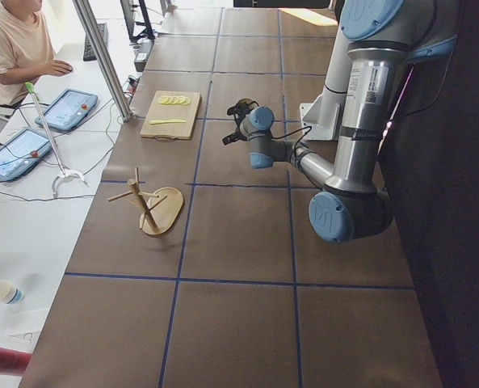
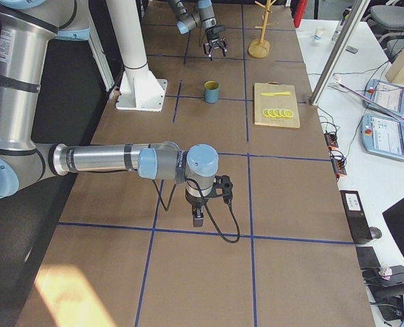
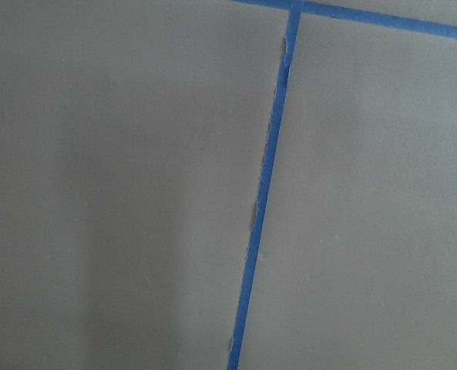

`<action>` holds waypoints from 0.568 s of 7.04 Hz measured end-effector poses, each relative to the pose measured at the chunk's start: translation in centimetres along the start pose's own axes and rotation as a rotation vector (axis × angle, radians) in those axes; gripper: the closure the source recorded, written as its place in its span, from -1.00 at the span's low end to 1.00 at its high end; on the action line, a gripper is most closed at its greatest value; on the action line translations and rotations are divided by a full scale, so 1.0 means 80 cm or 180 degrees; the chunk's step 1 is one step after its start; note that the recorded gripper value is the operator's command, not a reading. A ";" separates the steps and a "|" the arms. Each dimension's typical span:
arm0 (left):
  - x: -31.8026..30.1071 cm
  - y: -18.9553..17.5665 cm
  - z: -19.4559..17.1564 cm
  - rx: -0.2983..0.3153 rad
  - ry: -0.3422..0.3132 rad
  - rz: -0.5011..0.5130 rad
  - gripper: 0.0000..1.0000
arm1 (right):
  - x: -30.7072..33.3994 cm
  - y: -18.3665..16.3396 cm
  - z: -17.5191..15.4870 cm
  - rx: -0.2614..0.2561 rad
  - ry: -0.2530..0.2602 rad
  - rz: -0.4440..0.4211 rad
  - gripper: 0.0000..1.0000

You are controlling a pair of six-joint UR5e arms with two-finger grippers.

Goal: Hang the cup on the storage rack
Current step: 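Reach the left gripper to the teal mug and grasp its rim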

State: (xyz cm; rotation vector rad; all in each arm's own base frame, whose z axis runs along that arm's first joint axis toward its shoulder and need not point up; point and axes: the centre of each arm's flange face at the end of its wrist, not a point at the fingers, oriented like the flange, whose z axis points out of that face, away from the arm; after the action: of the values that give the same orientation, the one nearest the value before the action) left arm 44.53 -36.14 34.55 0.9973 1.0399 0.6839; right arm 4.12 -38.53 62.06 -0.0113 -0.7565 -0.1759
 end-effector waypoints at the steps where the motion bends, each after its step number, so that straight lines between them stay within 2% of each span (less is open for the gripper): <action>1: 0.052 -0.011 0.039 0.0057 0.0072 -0.0005 -0.99 | 0.000 -0.002 0.000 0.0004 0.0001 -0.0004 -1.00; 2: 0.095 -0.023 0.078 0.0101 0.0092 -0.0054 -0.99 | 0.000 -0.002 0.000 0.0002 0.0000 -0.0003 -0.99; 4: 0.140 -0.032 0.113 0.0139 0.0085 -0.0085 -0.99 | 0.001 -0.003 0.001 -0.0002 0.0000 -0.0006 -0.99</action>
State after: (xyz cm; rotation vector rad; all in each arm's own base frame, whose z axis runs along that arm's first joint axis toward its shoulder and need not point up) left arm 57.11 -30.77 29.51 1.0125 1.0935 0.6565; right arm 4.09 -38.76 62.12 -0.0111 -0.7565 -0.1777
